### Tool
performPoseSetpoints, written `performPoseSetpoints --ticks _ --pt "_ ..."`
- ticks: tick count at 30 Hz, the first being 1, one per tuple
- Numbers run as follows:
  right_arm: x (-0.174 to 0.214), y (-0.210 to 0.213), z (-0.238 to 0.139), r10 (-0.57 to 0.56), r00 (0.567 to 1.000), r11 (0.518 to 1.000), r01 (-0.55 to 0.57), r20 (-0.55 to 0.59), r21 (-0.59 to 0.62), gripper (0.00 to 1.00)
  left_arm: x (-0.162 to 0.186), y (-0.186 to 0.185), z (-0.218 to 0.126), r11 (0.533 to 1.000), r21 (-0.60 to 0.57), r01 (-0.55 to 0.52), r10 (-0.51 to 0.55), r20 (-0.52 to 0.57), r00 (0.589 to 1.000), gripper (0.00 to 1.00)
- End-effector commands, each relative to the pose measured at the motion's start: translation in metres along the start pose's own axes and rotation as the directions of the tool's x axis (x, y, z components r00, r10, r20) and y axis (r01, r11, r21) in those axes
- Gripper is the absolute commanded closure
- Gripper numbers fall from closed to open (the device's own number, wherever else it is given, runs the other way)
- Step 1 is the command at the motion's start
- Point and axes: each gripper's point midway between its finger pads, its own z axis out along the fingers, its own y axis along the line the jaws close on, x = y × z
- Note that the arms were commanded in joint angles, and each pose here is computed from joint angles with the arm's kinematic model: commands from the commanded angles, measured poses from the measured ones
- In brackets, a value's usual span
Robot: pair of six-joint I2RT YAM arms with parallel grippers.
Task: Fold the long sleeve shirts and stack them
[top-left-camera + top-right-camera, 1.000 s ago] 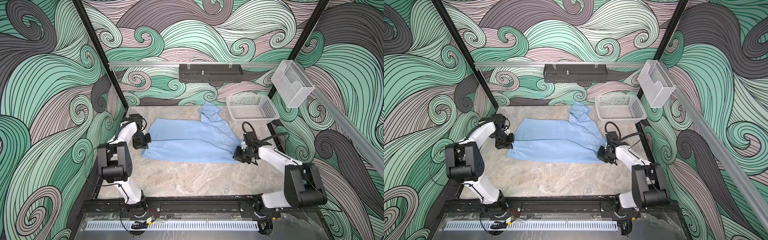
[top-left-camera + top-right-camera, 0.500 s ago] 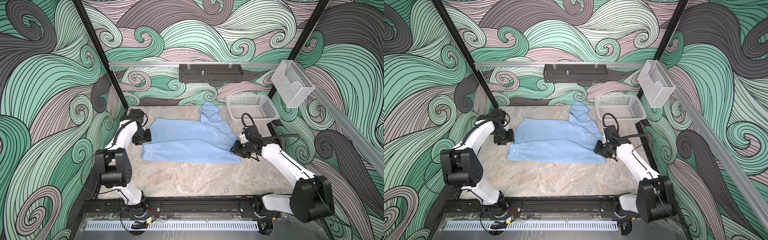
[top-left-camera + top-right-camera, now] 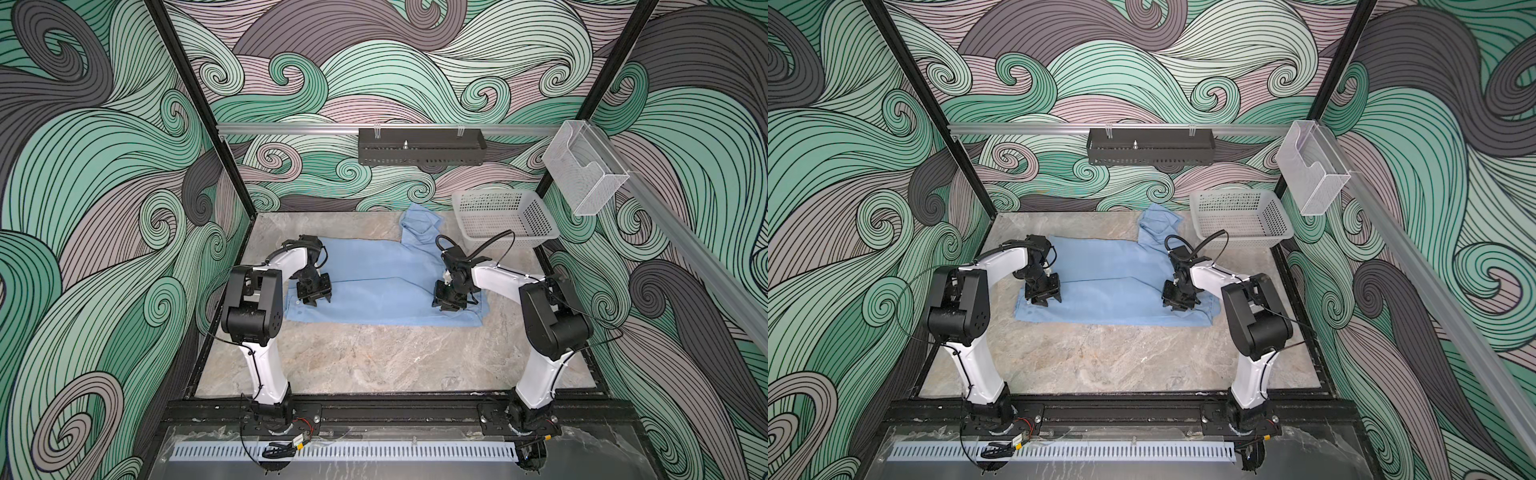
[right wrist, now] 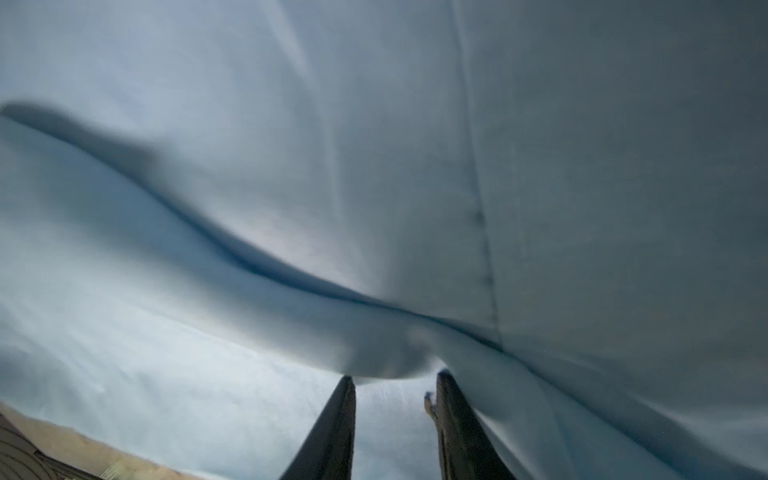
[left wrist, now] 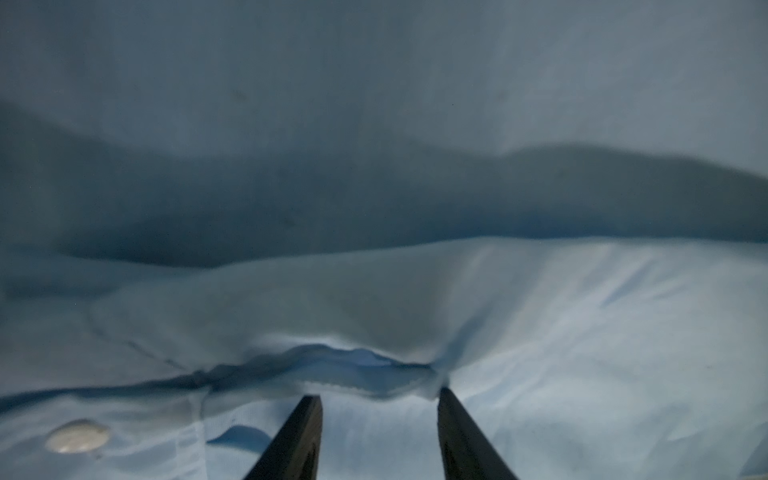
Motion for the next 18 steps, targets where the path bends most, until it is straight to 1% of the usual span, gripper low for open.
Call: performPoseSetpoints --ticks 1,4,8,11,14,16,18 --pt "0.024 -0.021 0.007 0.034 0.998 0.998 -0.031 -0.049 0.063 0.65 0.014 0.018 0.003 0.995 -0.026 0.096 -0.097 -0.019 0.995 0.50" --pt "0.045 -0.033 0.006 0.035 0.997 0.996 -0.029 -0.073 0.082 0.64 0.040 0.034 0.017 0.990 -0.031 0.139 -0.141 -0.078 0.987 0.48" --pt "0.072 -0.045 0.008 0.035 0.993 0.995 -0.024 -0.113 0.100 0.63 0.073 0.035 0.032 0.973 0.052 0.223 -0.214 -0.135 0.967 0.47" --pt "0.086 -0.046 0.004 0.032 0.991 0.996 -0.020 -0.131 0.093 0.63 0.095 0.041 0.034 0.962 0.076 0.261 -0.247 -0.154 0.957 0.48" --pt "0.101 -0.047 -0.007 0.010 0.989 0.995 0.004 -0.145 0.095 0.63 0.105 0.039 0.023 0.958 0.115 0.264 -0.248 -0.136 0.959 0.48" --pt "0.106 -0.045 -0.019 -0.005 0.991 0.996 0.017 -0.135 0.084 0.64 0.102 0.029 0.005 0.952 0.167 0.256 -0.239 -0.115 0.964 0.48" --pt "0.101 -0.038 -0.037 -0.025 0.996 0.997 0.031 -0.090 0.065 0.63 0.088 0.022 -0.018 0.956 0.193 0.222 -0.214 -0.060 0.975 0.47"
